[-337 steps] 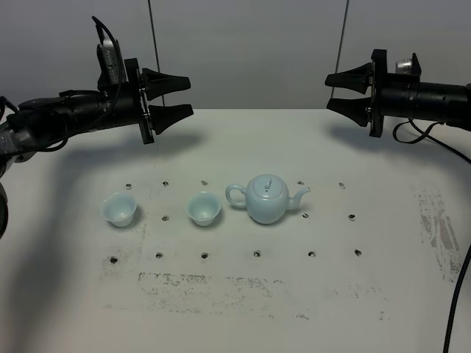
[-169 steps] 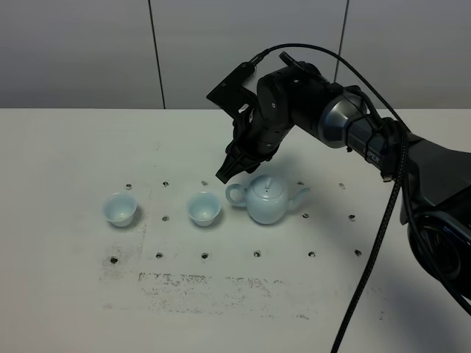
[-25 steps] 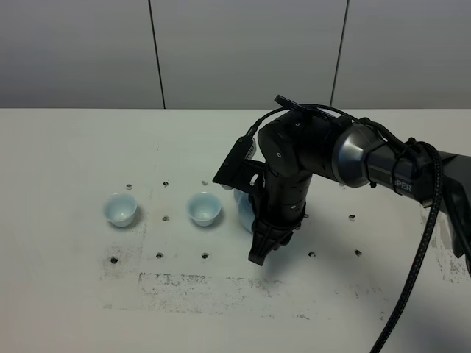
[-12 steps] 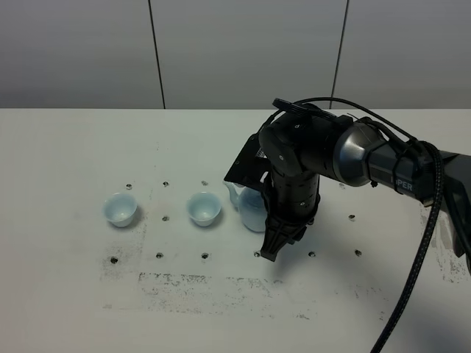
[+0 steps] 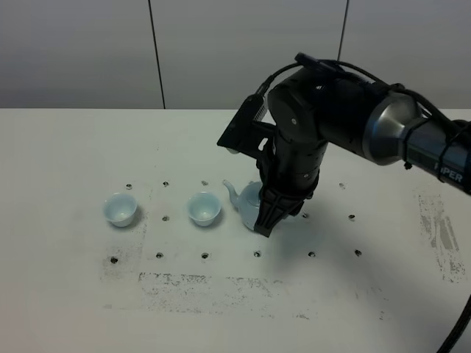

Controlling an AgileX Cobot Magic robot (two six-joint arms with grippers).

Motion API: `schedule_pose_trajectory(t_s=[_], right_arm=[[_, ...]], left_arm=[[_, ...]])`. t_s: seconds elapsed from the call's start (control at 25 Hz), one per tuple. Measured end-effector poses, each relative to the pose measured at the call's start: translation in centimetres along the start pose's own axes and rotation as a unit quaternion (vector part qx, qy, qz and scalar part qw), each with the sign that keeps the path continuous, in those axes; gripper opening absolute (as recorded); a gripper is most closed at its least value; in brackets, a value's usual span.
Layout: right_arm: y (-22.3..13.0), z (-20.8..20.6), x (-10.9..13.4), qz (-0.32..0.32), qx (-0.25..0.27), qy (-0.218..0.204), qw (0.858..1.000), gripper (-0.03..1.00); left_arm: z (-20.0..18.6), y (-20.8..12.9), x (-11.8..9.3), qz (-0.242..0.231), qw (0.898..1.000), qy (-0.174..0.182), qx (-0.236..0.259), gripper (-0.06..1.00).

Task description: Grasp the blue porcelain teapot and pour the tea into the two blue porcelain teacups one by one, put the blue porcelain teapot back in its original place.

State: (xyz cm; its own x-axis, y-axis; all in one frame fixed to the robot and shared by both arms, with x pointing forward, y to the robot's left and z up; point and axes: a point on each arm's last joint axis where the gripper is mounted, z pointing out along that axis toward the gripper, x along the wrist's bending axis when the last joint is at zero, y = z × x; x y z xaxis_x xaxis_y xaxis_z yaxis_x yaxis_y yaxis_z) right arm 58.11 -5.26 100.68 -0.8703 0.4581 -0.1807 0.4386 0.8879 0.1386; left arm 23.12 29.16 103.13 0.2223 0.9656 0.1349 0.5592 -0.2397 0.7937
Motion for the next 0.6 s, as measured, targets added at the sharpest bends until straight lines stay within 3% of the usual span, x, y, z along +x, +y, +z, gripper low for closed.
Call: schedule_pose_trajectory(t_s=[0.28, 0.6], right_arm=[[-1.4, 1.3, -3.5, -0.003, -0.012, 0.000, 1.000, 0.38], [-0.8, 4.2, -3.3, 0.006, -0.029, 0.044, 0.999, 0.42]], left_arm=[[0.0, 0.0, 0.0, 0.000, 1.000, 0.000, 0.000, 0.29], [0.0, 0.0, 0.0, 0.000, 1.000, 0.000, 0.000, 0.29]])
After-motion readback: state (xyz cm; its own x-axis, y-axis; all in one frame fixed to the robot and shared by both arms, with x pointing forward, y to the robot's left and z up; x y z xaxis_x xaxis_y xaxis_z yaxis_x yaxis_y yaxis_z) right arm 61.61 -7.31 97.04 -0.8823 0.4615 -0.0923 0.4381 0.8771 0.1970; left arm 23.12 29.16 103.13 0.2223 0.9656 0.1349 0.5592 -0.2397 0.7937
